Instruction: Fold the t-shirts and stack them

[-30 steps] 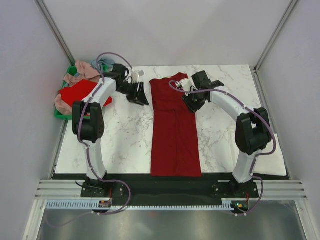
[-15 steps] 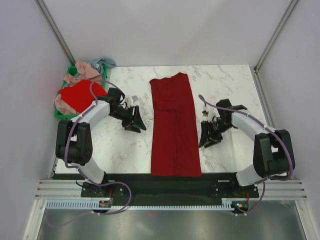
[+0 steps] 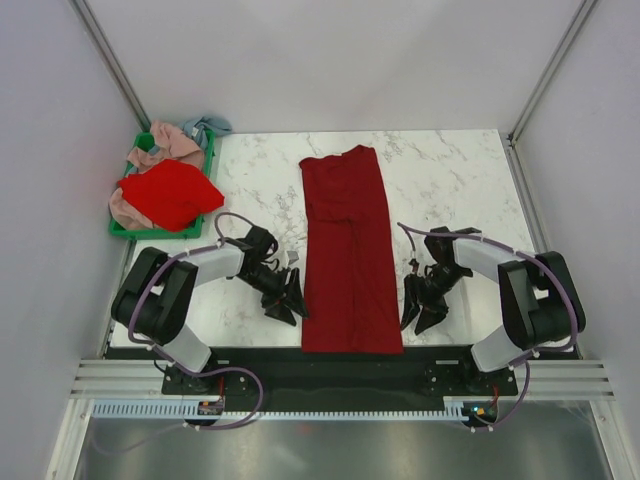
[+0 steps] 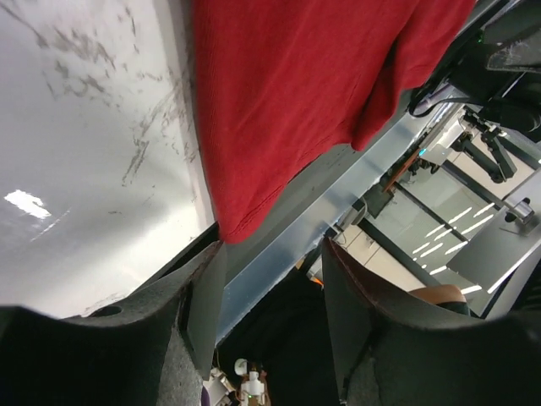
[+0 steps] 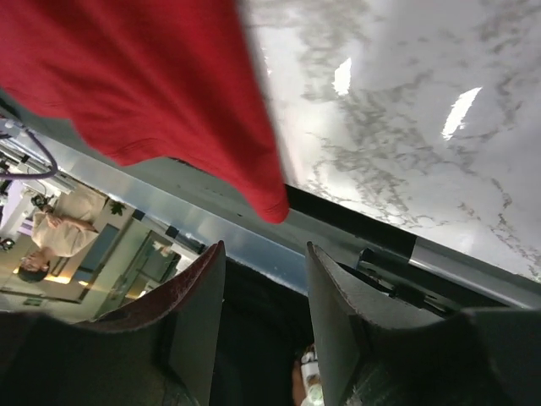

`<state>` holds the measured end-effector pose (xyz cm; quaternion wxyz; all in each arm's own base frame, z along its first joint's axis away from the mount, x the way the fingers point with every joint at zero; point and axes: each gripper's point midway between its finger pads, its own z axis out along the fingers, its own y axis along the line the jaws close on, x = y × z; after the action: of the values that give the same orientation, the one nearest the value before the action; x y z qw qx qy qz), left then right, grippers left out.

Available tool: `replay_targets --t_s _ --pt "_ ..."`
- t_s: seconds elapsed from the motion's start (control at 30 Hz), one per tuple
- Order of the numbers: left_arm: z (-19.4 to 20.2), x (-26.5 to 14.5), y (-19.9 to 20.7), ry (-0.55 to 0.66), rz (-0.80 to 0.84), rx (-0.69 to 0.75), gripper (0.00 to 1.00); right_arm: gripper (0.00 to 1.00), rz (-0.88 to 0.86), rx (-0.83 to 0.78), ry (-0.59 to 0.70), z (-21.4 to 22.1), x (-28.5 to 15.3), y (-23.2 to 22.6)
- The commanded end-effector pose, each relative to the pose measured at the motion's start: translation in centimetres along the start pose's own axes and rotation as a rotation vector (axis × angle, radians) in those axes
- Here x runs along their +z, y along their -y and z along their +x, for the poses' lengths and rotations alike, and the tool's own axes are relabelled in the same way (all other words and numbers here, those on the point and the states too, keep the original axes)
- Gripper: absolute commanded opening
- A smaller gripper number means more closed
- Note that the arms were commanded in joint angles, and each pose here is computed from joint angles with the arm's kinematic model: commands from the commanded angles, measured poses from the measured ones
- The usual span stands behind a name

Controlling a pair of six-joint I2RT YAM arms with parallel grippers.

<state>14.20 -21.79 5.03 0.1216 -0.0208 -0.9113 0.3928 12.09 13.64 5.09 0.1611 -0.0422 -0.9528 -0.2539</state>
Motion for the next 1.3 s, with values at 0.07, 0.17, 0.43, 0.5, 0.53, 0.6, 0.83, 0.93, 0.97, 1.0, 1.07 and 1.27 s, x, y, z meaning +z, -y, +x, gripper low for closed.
replay_targets --t_s 0.07,0.17,0.43,0.5,0.53,0.6,0.83,0.93,0.97,1.0,1.07,1.27 --pt "1.1 1.0 0.3 0.01 0.031 -0.037 0.57 0.49 0.06 0.111 -0.025 0.0 2.0 1.5" --pt "1.5 1.4 -0.3 0.007 0.016 -0.053 0.57 0.48 0.068 0.104 0.003 -0.5 3.0 1.3" --pt "1.3 2.5 -1.7 0.038 -0.047 -0.015 0.55 0.45 0.073 0.091 0.085 -2.0 4.1 1.0" --pt "1.2 2.8 -1.8 0.046 -0.048 -0.014 0.55 0.45 0.072 0.098 0.089 -1.9 4.6 1.1" --pt "1.3 2.8 -1.8 0.046 -0.046 -0.011 0.55 0.45 0.069 0.102 0.087 -1.7 4.7 1.1" --pt "1.7 3.1 -1.8 0.037 -0.041 -0.01 0.54 0.45 0.065 0.101 0.086 -1.4 4.9 1.1" --pt "2.5 3.5 -1.9 0.019 -0.03 -0.01 0.42 0.42 0.015 0.078 0.074 -0.7 5.6 -0.2" --pt "2.5 3.6 -1.5 0.014 -0.012 0.003 0.33 0.35 -0.01 0.069 0.073 -0.7 5.7 -0.6" --pt "2.5 3.6 -1.3 0.01 -0.006 0.007 0.29 0.3 -0.017 0.059 0.076 -0.9 5.6 -0.8" --pt "2.4 3.6 -1.2 0.011 -0.002 0.012 0.23 0.24 -0.025 0.052 0.079 -0.9 5.6 -1.0" --pt "2.0 3.4 -0.6 0.021 0.01 0.03 0.1 0.03 -0.046 0.032 0.092 -1.4 5.1 -1.7" --pt "-0.4 1.1 2.0 0.107 0.047 0.15 0.02 0.0 -0.108 -0.066 0.168 -3.9 2.0 -4.7"
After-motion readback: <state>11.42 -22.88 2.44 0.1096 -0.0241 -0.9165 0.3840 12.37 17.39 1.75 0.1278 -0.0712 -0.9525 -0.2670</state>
